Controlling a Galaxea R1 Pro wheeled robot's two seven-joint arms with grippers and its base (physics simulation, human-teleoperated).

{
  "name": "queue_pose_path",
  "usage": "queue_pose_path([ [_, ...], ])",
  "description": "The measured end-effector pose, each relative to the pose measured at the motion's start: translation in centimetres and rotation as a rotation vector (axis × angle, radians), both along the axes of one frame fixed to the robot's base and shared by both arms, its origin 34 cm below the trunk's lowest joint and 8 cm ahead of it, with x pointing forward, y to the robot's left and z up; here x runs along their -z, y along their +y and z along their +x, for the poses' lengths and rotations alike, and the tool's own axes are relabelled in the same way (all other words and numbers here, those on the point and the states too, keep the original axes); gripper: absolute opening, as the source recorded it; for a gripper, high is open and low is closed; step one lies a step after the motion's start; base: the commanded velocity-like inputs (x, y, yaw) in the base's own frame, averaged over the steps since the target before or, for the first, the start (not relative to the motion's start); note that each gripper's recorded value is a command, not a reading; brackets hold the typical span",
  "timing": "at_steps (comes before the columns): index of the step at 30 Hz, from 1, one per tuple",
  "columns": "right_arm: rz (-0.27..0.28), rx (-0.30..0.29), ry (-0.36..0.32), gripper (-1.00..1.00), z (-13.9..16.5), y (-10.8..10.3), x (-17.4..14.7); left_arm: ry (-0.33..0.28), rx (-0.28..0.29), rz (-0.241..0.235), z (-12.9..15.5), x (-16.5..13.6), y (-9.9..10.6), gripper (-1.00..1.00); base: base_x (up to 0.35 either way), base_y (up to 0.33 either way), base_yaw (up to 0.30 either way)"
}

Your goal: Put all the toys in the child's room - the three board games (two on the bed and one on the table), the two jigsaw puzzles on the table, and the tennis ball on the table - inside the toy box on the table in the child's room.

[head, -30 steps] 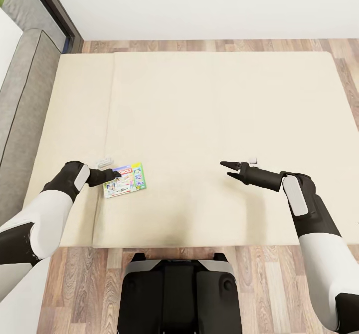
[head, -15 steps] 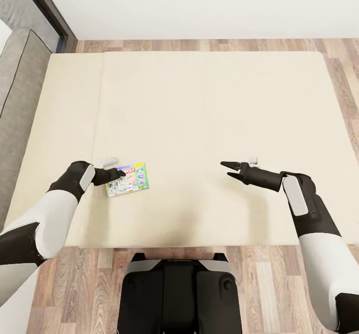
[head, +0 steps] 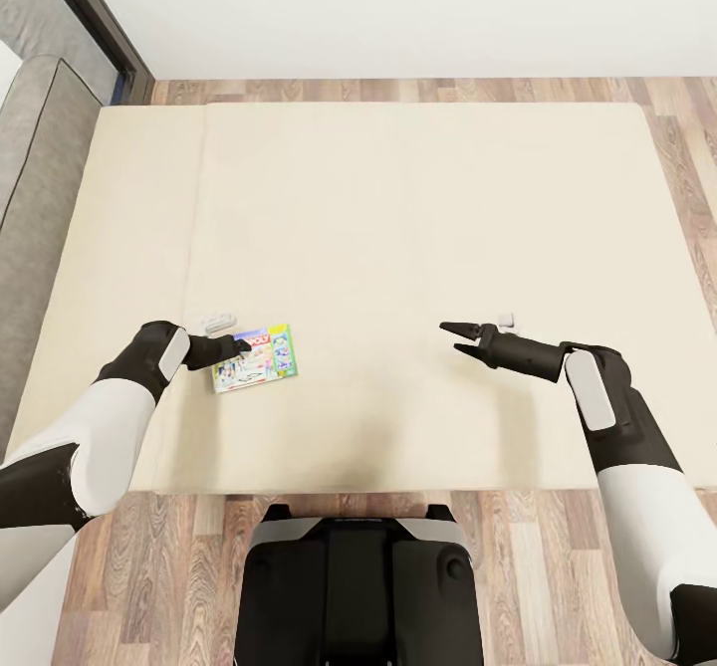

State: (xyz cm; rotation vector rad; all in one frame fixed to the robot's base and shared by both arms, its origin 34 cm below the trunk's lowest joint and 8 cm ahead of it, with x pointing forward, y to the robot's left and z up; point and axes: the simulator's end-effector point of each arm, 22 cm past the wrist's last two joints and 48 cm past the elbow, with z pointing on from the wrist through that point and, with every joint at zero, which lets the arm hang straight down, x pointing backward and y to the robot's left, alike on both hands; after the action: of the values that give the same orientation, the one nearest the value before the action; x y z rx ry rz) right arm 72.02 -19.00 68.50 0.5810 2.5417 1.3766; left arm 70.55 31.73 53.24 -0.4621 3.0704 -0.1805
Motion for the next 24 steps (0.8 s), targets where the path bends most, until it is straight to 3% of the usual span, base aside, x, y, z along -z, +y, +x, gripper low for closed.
queue_pose_path([
  [11,0.0,0.0,0.0,1.0,-0.02,0.0,0.01,0.0,0.002,0.001,0.02,0.0,-0.05,1.0,0.0,-0.01,0.0],
  [24,0.0,0.0,0.001,1.0,-0.04,0.0,0.01,0.005,0.008,0.007,-0.18,0.07,0.06,1.0,0.0,-0.162,0.0],
])
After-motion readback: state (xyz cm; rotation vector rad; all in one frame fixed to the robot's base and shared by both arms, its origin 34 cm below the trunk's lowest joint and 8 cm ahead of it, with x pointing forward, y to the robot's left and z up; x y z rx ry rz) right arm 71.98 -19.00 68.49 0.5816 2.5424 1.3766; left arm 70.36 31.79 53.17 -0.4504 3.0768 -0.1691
